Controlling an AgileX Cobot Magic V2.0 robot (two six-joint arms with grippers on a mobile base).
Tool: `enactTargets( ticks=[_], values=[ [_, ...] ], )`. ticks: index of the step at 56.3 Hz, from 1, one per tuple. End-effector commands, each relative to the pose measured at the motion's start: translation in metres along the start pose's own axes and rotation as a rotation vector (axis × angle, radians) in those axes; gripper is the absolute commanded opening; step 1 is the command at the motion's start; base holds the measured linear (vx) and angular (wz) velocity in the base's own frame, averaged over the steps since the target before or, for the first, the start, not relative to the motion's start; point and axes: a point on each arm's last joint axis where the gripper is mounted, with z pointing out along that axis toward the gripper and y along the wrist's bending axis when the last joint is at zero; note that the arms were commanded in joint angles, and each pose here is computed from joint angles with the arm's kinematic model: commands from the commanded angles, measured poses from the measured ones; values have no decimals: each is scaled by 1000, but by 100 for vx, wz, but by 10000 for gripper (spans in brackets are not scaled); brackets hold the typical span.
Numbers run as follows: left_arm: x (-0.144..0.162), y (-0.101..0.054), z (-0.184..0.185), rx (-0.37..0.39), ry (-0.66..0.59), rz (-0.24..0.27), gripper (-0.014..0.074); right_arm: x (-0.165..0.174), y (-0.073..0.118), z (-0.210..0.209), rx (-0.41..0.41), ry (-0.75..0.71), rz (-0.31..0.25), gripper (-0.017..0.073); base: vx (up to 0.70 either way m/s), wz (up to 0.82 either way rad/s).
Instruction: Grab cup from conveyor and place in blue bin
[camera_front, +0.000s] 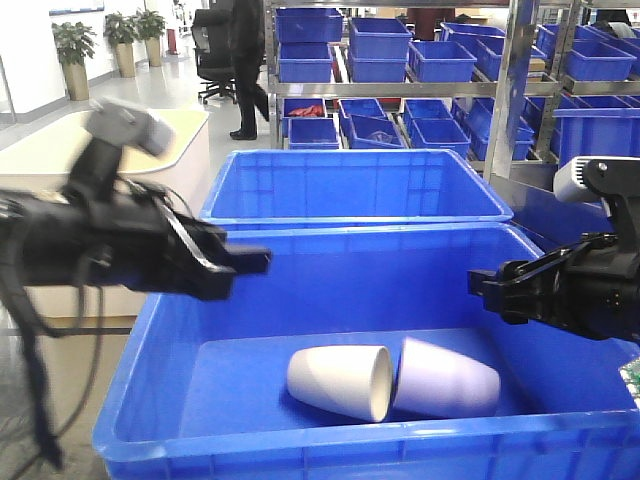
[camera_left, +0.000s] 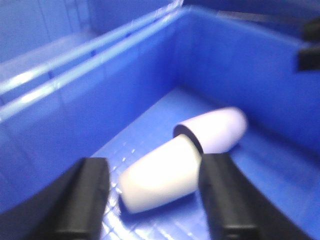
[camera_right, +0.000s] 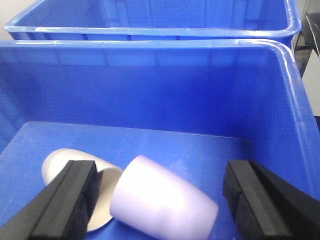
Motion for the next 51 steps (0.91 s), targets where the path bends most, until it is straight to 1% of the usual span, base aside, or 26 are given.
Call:
enactTargets(
  ticks=[1,9,14,18,21,23,28,38,43,51],
  values=[
    [-28,-16,-40,-7,-158,2,340,-21,2,-15,-1,-141,-1,581,0,0],
    [-35,-30,-72,-5,-223,30,206,-21,2,-15,-1,-141,-1,581,0,0],
    [-28,-37,-90,-18,-253,31,140,-21,2,-15,-1,-141,-1,581,0,0],
    [-18,-43,-102,-9,-259,-5,99,-21,2,-15,-1,-141,-1,581,0,0],
    [-5,-48,-111,-4,-251,-39,69,-21,2,-15,-1,-141,-1,581,0,0],
    [3,-51,-118,-3,-252,-51,49,-21,2,-15,-1,-141,-1,581,0,0],
    [25,-62,-141,-3,-271,-54,-10,-21,2,-15,-1,-141,-1,581,0,0],
    [65,-82,-181,7,-316,-24,-8,-21,2,-15,-1,-141,-1,581,0,0],
    [75,-91,-198,13,-350,-1,-8,-21,2,-15,-1,-141,-1,581,0,0],
    [80,-100,-221,-10,-417,57,-8,-21,2,-15,-1,-141,-1,581,0,0]
  ],
)
